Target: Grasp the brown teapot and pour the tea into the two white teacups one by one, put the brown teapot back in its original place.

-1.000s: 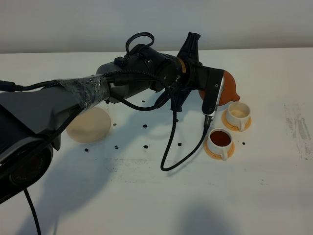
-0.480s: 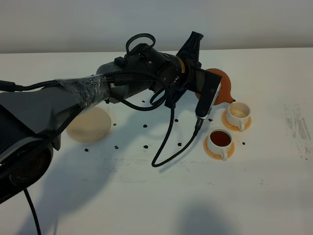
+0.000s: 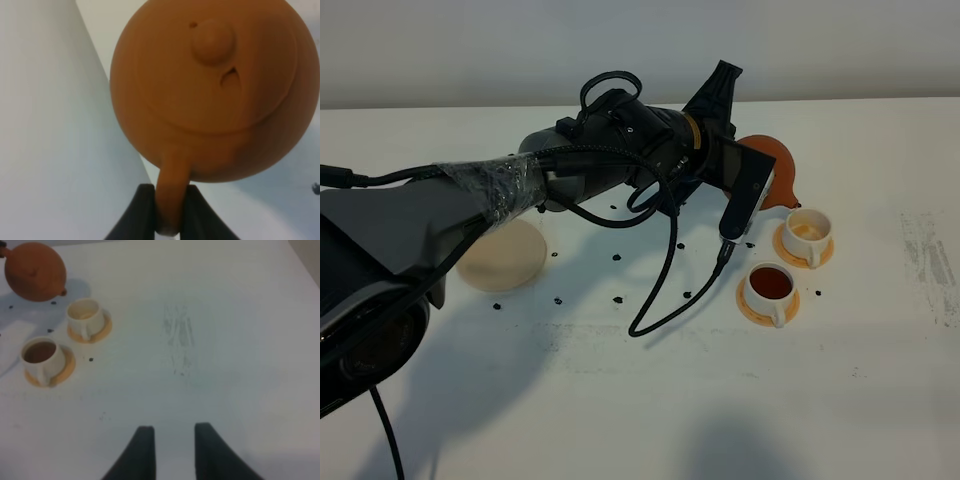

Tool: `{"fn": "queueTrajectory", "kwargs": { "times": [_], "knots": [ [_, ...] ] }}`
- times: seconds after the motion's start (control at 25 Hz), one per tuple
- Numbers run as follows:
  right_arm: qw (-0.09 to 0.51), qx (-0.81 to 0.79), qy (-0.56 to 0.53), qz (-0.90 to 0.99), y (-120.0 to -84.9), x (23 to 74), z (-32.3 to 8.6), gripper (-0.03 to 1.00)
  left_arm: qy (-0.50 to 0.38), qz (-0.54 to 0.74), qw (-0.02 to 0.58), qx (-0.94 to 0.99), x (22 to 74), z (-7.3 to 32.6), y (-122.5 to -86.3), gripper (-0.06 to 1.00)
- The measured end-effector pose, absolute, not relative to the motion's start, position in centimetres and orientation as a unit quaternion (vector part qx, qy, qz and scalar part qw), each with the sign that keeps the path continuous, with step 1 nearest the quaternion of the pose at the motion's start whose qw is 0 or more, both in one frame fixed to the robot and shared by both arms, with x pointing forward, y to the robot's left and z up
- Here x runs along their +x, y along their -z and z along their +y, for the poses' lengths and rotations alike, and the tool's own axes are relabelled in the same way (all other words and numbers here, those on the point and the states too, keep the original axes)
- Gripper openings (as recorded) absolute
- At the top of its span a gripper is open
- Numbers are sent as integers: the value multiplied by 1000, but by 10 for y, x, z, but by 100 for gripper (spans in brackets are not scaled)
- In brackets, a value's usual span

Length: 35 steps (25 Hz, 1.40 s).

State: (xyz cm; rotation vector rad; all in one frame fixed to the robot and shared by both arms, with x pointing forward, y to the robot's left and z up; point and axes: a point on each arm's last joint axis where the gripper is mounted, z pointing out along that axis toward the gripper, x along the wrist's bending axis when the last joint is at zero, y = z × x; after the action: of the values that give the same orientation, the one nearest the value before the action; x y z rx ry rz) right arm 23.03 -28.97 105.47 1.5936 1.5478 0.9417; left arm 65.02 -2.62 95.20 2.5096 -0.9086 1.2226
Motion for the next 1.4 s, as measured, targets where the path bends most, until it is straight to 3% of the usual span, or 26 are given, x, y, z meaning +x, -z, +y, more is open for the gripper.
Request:
{"fn": "queueTrajectory", "kwargs": {
  "times": [1.4],
  "knots": [
    [356,617,-365,599,-1055,230,-290,22,-441,-353,82,821,647,-34,-956,9]
  ]
}}
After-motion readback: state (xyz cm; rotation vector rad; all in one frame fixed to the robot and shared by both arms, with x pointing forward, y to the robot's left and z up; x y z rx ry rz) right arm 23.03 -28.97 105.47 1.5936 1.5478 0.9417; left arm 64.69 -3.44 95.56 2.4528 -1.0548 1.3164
